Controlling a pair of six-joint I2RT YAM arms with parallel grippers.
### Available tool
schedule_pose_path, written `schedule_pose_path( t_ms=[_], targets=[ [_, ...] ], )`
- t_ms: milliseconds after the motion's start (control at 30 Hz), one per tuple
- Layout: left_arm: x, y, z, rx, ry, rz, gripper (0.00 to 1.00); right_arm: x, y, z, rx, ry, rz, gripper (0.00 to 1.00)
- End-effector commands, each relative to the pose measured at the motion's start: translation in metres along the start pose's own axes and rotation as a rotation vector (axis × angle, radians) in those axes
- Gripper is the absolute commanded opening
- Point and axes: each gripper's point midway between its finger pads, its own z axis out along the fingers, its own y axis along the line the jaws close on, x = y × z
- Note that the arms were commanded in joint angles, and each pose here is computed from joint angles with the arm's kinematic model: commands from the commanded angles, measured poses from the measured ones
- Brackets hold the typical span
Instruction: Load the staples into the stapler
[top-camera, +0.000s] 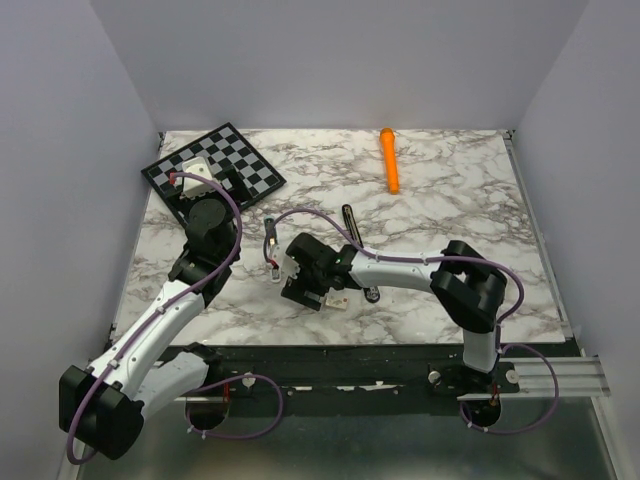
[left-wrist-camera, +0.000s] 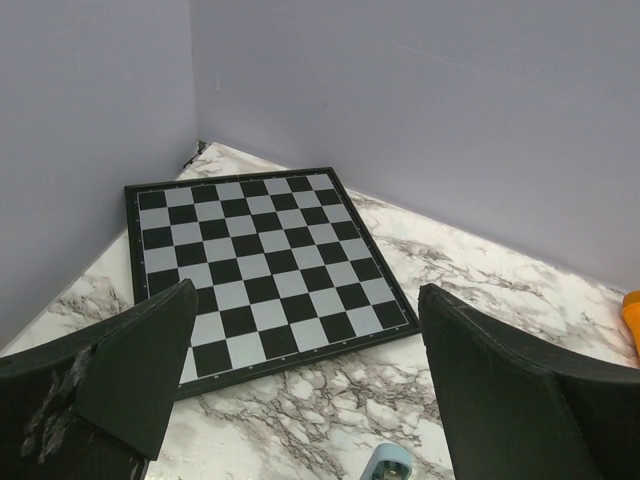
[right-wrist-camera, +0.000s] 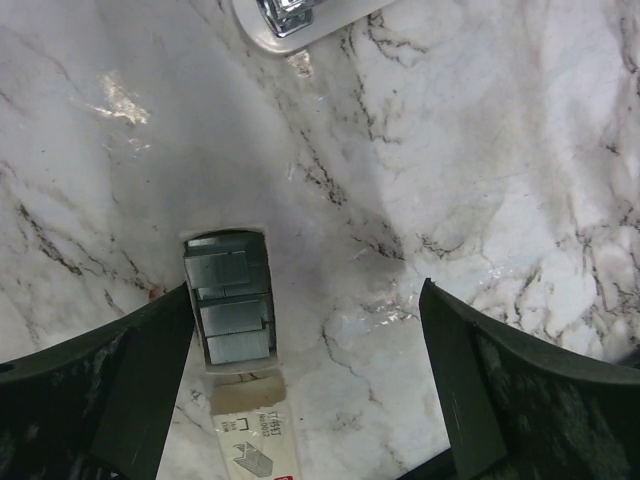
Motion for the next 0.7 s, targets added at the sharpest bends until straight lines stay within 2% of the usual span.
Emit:
schedule_pose_path(
  t_ms=[0, 267, 367, 467, 500, 567, 600, 667],
  targets=[
    [-0.004, -0.001, -0.001, 0.011, -0.015, -0.032, 0.99, -0.003, -0.013, 0.003, 0.066, 0.018, -0.059, 1.0],
    [-0.004, -0.01, -0.002, 0.045, 0.025, -0.049, 0.99, -0.022, -0.022, -0.029, 0.089, -0.057, -0.052, 1.0],
    [0.002, -0.015, -0.005, 0.062, 0.099, -0.038, 0.99, -0.025, -0.028, -0.048, 0.113, -0.087, -0.039, 1.0],
    [0.017, -0.022, -0.016, 0.093, 0.263, -0.011, 0.99, -0.02, -0.031, -0.063, 0.124, -0.109, 0.023, 1.0],
    [0.027, -0.019, -0.024, 0.085, 0.355, 0.024, 0.99, -0.02, -0.034, -0.074, 0.145, -0.13, 0.074, 1.0],
    [0.042, -0.028, -0.037, 0.117, 0.477, -0.02, 0.99, -0.014, -0.042, -0.083, 0.173, -0.141, 0.148, 1.0],
    [0.055, -0.025, -0.048, 0.116, 0.567, 0.007, 0.99, -0.014, -0.047, -0.095, 0.195, -0.169, 0.212, 1.0],
    [0.072, -0.037, -0.067, 0.169, 0.696, -0.04, 0.99, 0.004, -0.053, -0.1, 0.227, -0.158, 0.285, 1.0]
  ],
)
